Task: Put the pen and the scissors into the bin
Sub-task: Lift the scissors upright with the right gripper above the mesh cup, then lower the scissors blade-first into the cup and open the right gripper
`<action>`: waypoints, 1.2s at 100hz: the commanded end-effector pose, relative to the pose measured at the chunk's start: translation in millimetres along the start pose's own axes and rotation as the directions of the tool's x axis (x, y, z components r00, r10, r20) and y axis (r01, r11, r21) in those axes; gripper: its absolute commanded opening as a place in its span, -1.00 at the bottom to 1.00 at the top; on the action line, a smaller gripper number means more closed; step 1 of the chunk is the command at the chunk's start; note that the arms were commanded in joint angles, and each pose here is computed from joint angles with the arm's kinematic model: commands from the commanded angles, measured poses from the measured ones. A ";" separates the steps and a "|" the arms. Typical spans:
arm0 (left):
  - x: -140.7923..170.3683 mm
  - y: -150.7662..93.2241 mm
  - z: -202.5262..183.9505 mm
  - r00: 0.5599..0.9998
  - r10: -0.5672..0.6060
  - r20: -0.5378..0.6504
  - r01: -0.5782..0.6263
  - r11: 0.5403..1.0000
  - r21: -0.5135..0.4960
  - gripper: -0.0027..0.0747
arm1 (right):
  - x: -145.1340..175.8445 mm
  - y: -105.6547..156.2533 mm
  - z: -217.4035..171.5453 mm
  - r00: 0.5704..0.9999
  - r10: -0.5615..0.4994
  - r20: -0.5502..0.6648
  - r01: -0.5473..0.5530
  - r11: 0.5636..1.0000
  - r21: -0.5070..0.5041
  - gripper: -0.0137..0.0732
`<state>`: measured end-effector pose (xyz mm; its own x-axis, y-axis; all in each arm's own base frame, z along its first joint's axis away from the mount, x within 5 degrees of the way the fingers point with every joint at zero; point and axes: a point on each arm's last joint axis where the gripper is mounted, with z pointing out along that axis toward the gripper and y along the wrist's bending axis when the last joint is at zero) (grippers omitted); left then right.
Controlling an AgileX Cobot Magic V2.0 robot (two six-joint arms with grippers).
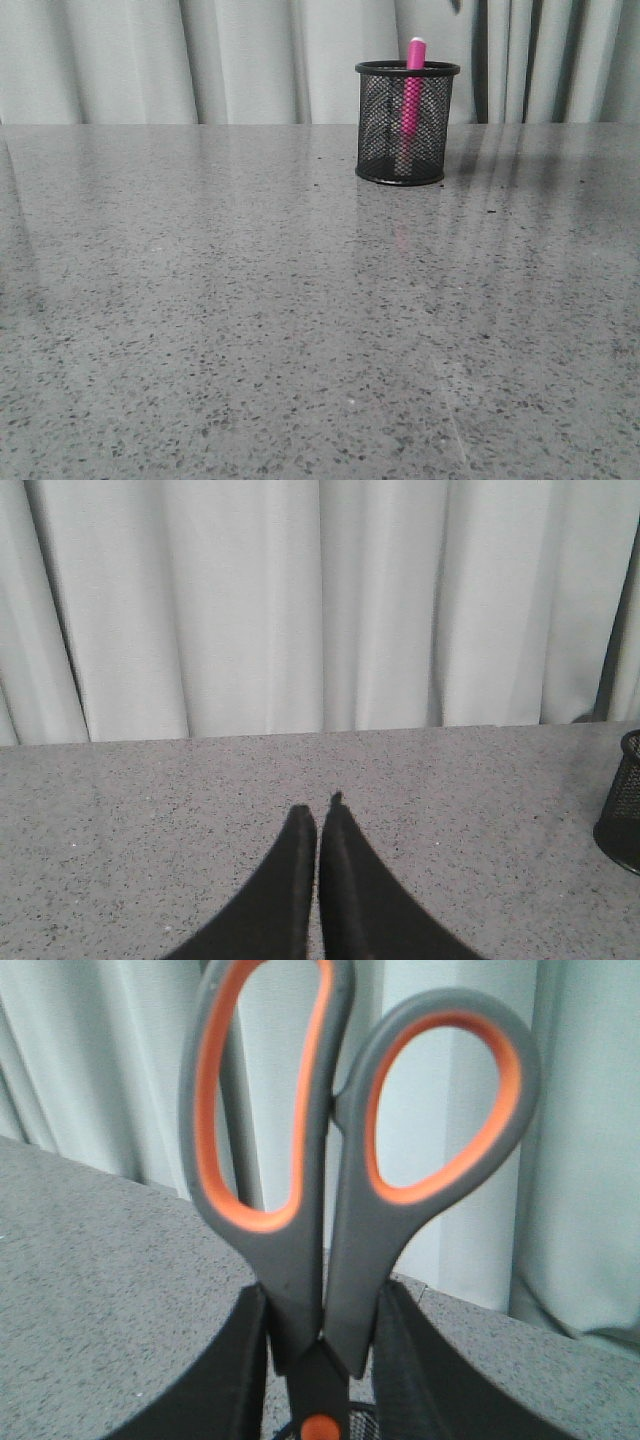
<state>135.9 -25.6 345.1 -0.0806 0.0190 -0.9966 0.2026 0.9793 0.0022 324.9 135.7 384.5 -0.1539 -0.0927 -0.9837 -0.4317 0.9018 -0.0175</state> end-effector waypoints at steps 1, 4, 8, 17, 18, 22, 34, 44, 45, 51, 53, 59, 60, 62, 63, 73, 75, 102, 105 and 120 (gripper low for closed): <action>-15.9 3.9 -1.9 0.994 -0.022 0.108 0.026 0.999 -0.039 -0.98 | -23.6 -3.7 3.4 0.993 -0.002 0.120 -0.006 0.998 0.064 -0.86; -15.9 3.8 -1.9 0.994 -0.022 0.107 0.026 0.999 -0.038 -0.98 | -21.1 -4.0 10.1 0.994 -0.001 0.111 -0.006 0.998 0.064 -0.86; -15.9 3.8 -1.9 0.994 -0.022 0.107 0.026 0.999 -0.038 -0.98 | -21.0 -4.6 15.4 0.994 -0.002 0.112 -0.006 0.998 0.068 -0.86; -15.9 3.8 -1.9 0.994 -0.022 0.107 0.026 0.999 -0.038 -0.98 | -18.1 -6.8 26.3 0.993 0.000 0.117 -0.010 0.996 0.088 -0.86; -15.9 3.8 -1.9 0.994 -0.022 0.107 0.026 0.999 -0.038 -0.98 | -17.3 -7.0 27.3 0.993 0.001 0.115 -0.012 0.996 0.090 -0.86; -15.9 3.8 -1.9 0.994 -0.022 0.107 0.026 0.999 -0.038 -0.98 | -15.1 -7.1 30.6 0.994 0.001 0.108 -0.011 0.996 0.090 -0.86; -15.9 3.8 -1.9 0.994 -0.022 0.107 0.026 0.999 -0.038 -0.98 | -5.5 -5.6 35.6 0.997 0.021 0.070 -0.026 0.997 0.072 -0.86; -15.9 3.8 -1.9 0.994 -0.022 0.107 0.026 0.999 -0.038 -0.98 | 4.5 -5.5 38.9 0.996 0.030 0.079 -0.039 0.993 0.114 -0.86; -15.9 3.8 -1.9 0.994 -0.022 0.107 0.026 0.999 -0.038 -0.98 | 7.1 -5.5 39.9 0.997 0.030 0.076 -0.039 0.992 0.118 -0.86; -15.9 3.8 -1.9 0.994 -0.022 0.107 0.026 0.999 -0.038 -0.98 | 13.7 -5.8 41.3 0.996 0.024 0.086 -0.037 0.988 0.153 -0.86; -15.9 3.8 -1.9 0.994 -0.022 0.107 0.026 0.999 -0.038 -0.98 | 16.3 -6.8 41.2 0.996 0.022 0.088 -0.037 0.985 0.166 -0.86; -15.9 3.8 -1.9 0.994 -0.022 0.107 0.026 0.999 -0.038 -0.98 | 25.5 -5.9 41.8 0.996 0.017 0.083 -0.032 0.982 0.188 -0.86; -15.9 3.8 -1.9 0.994 -0.022 0.107 0.026 0.999 -0.038 -0.98 | 26.2 -6.6 41.6 0.996 0.016 0.086 -0.032 0.980 0.195 -0.86; -15.9 3.8 -1.9 0.994 -0.022 0.107 0.026 0.999 -0.038 -0.98 | 29.2 -6.4 41.7 0.996 0.014 0.083 -0.031 0.979 0.202 -0.86; -15.9 3.8 -1.9 0.994 -0.022 0.107 0.026 0.999 -0.038 -0.98 | 30.7 -5.7 42.3 0.997 0.013 0.081 -0.030 0.979 0.203 -0.86; -15.9 3.8 -1.9 0.994 -0.022 0.107 0.026 0.999 -0.038 -0.98 | 44.4 -3.7 43.2 0.999 0.005 0.054 -0.016 0.977 0.214 -0.86; -15.9 3.8 -1.9 0.994 -0.022 0.107 0.026 0.999 -0.038 -0.98 | 46.5 -2.4 43.1 0.999 -0.001 0.051 -0.010 0.977 0.214 -0.86; -15.9 3.8 -1.9 0.994 -0.022 0.107 0.026 0.999 -0.038 -0.98 | 67.2 -0.8 41.1 0.999 -0.019 0.026 0.012 0.968 0.249 -0.86; -15.9 3.8 -1.9 0.994 -0.022 0.107 0.026 0.999 -0.038 -0.98 | 68.9 -0.8 40.9 1.000 -0.020 0.021 0.014 0.968 0.250 -0.86; -15.9 3.8 -1.9 0.994 -0.022 0.107 0.026 0.999 -0.038 -0.98 | 72.5 -1.0 40.4 1.000 -0.021 0.012 0.017 0.968 0.252 -0.86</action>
<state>136.1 -25.1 346.4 -0.0674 0.0123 -0.9977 0.1961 0.9806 -0.0011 352.5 151.8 277.2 -0.2504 -0.1213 -0.9605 -0.2451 0.9678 -0.0583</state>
